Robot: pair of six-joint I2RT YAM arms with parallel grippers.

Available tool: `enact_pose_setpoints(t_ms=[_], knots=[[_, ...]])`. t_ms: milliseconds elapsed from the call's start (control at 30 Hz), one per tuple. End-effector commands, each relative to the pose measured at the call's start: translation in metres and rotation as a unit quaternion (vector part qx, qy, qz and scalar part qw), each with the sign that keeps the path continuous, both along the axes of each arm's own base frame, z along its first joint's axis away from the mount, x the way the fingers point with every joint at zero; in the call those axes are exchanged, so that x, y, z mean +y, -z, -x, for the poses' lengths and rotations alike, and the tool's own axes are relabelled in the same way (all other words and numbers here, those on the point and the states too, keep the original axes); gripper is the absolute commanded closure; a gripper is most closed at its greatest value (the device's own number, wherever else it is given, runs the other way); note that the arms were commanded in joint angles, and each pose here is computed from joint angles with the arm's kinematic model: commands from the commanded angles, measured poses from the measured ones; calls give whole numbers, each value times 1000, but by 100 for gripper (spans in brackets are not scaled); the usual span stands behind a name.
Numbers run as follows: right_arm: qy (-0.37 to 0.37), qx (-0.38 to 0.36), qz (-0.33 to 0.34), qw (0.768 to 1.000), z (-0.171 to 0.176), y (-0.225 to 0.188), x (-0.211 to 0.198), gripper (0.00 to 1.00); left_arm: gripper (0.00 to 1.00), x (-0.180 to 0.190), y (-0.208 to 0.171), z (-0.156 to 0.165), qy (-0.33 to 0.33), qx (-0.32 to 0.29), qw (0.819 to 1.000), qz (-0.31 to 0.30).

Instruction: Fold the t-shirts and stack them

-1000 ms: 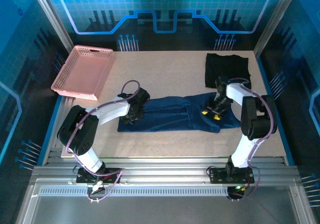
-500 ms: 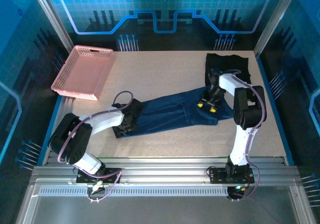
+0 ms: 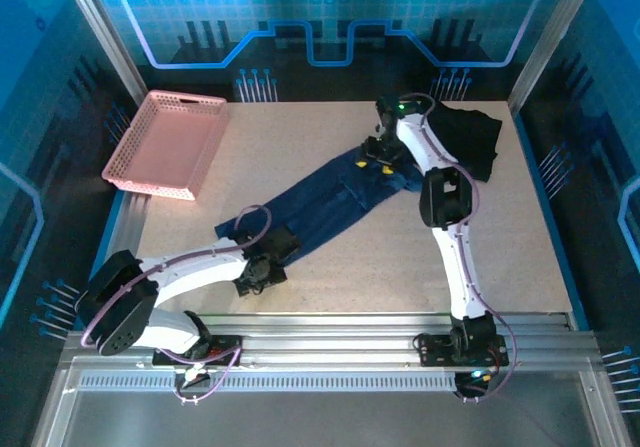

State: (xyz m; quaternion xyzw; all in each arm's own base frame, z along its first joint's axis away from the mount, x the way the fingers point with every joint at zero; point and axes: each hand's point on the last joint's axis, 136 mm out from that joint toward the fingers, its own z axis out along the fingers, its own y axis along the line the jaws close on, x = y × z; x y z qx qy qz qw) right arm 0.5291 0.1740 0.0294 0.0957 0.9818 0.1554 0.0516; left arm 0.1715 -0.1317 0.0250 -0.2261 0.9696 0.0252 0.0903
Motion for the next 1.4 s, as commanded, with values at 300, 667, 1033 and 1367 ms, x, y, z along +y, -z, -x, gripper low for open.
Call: enact_pose_setpoints(t_ms=[300,667,1033,1367], knots=[[-9,-171,-343,923,-103,-78,91,12,28,-125,-43,-11,100,-34,988,114],[-75,-262,-164,948,-1,-238,34,11,21,-25,-143,-84,0,-186,973,135],[-15,-105,-117,987,51,-100,62,55,52,46,-79,-127,3,-90,996,0],[50,-12,-9,999,32,16,61,67,63,44,-19,-127,12,-8,1000,-21]])
